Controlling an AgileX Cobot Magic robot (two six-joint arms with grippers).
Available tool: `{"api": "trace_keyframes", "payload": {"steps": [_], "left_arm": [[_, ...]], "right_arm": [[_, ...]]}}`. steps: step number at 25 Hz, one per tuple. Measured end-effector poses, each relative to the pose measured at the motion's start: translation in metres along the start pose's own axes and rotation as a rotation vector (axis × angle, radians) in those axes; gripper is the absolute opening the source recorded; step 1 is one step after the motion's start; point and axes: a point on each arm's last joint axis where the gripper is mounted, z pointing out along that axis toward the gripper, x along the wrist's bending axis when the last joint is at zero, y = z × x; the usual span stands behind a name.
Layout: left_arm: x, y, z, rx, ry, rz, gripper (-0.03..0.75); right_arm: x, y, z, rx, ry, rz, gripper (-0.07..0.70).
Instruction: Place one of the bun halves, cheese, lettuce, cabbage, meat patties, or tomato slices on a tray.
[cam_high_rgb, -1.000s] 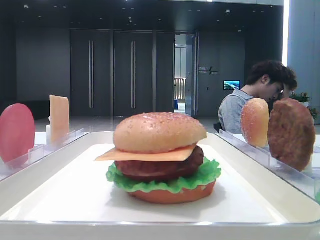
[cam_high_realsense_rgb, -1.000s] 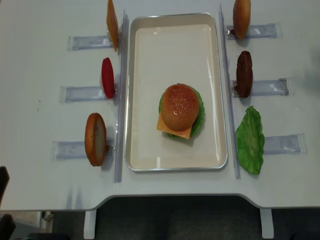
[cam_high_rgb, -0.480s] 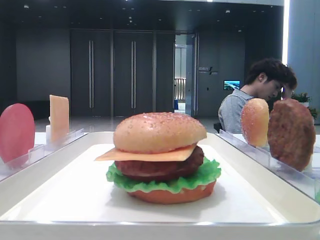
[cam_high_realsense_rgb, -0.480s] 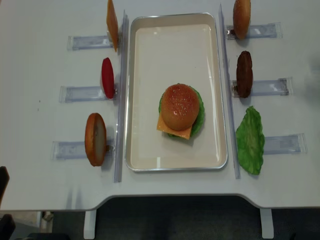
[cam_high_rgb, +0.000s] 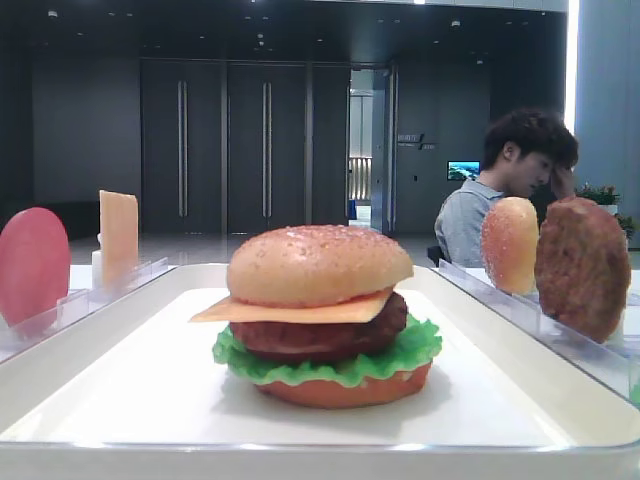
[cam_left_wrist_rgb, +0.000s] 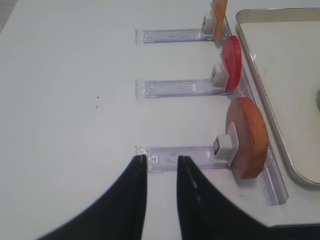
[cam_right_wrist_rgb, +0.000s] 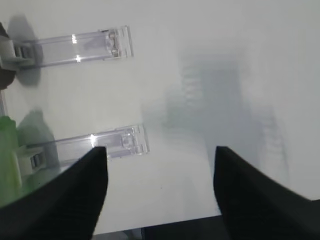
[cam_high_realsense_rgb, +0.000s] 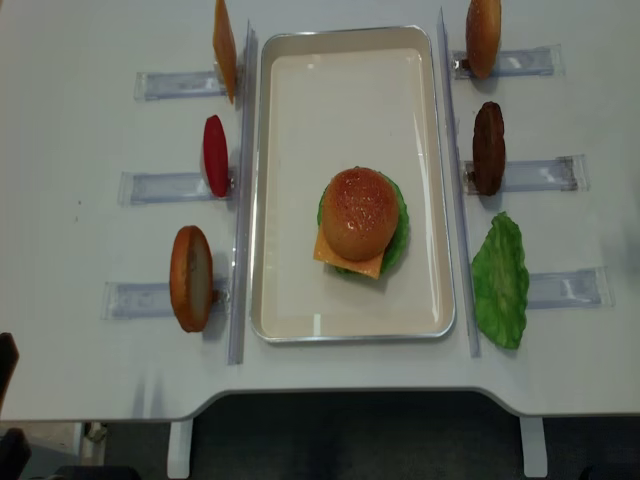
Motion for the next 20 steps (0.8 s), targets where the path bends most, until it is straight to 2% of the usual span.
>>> {"api": "trace_keyframes", "payload": {"steps": [7,10,20], "left_arm": [[0.0,0.0,0.0,0.0,0.0,0.0,0.159],[0.0,0.0,0.0,0.0,0.0,0.0,0.159],[0.0,0.0,0.0,0.0,0.0,0.0,0.159]], "right_arm": [[0.0,-0.053,-0.014,-0.09,0.0,0.0,0.437],[0.0,-0.078,-0.026,-0.177,0.0,0.0,0.437],[0.0,-0.137,-0.021,-0.311,0.0,0.0,0.437]]}}
